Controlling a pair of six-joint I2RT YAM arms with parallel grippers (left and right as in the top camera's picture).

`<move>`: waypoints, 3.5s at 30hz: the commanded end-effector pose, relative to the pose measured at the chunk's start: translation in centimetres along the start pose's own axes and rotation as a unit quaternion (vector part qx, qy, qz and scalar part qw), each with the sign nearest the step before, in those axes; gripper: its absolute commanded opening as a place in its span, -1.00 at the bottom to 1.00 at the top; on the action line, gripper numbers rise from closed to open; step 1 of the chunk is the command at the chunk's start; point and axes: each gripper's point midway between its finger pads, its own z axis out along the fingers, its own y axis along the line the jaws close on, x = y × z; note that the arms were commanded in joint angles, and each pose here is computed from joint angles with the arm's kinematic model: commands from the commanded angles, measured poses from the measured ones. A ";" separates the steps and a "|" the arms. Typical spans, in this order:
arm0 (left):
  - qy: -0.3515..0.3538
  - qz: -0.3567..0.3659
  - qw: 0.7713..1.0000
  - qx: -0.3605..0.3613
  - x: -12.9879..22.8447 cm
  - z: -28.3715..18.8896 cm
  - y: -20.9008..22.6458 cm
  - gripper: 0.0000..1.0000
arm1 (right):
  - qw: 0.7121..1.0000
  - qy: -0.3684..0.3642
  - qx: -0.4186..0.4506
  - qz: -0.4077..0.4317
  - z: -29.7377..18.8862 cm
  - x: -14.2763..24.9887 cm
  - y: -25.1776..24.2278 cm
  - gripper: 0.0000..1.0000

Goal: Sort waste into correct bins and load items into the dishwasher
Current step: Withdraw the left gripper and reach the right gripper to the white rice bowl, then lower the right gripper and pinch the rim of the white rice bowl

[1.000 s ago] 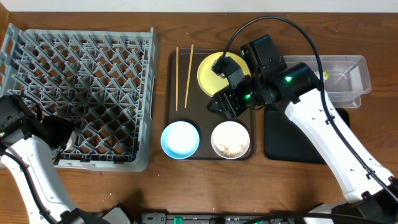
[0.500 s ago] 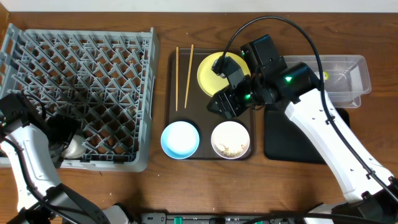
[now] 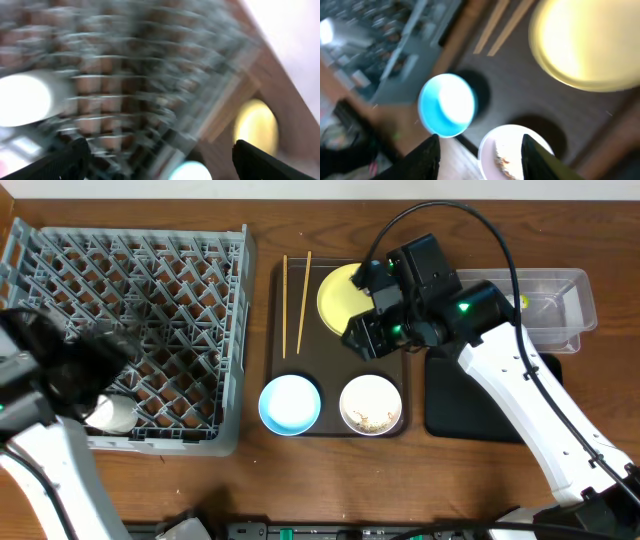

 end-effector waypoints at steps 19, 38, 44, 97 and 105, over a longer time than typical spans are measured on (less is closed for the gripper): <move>0.100 0.324 0.929 0.148 11.5 -2.4 -11.2 0.87 | 0.964 0.132 0.175 0.151 4.7 6.0 -6.4 -0.21; 0.100 0.324 0.929 0.148 11.6 -2.4 -11.2 0.96 | 0.983 0.130 0.099 0.088 9.5 4.3 -5.2 -0.22; 0.100 0.324 0.929 0.148 11.6 -2.4 -11.2 0.96 | 0.971 0.204 0.119 0.043 8.1 7.7 -5.8 -0.16; 0.100 0.324 0.929 0.148 11.6 -2.4 -11.2 0.96 | 0.974 0.128 0.178 0.059 9.1 10.1 -0.5 -0.03; 0.100 0.324 0.929 0.148 11.6 -2.4 -11.2 0.96 | 0.974 0.126 0.178 0.059 9.2 10.1 -0.5 -0.03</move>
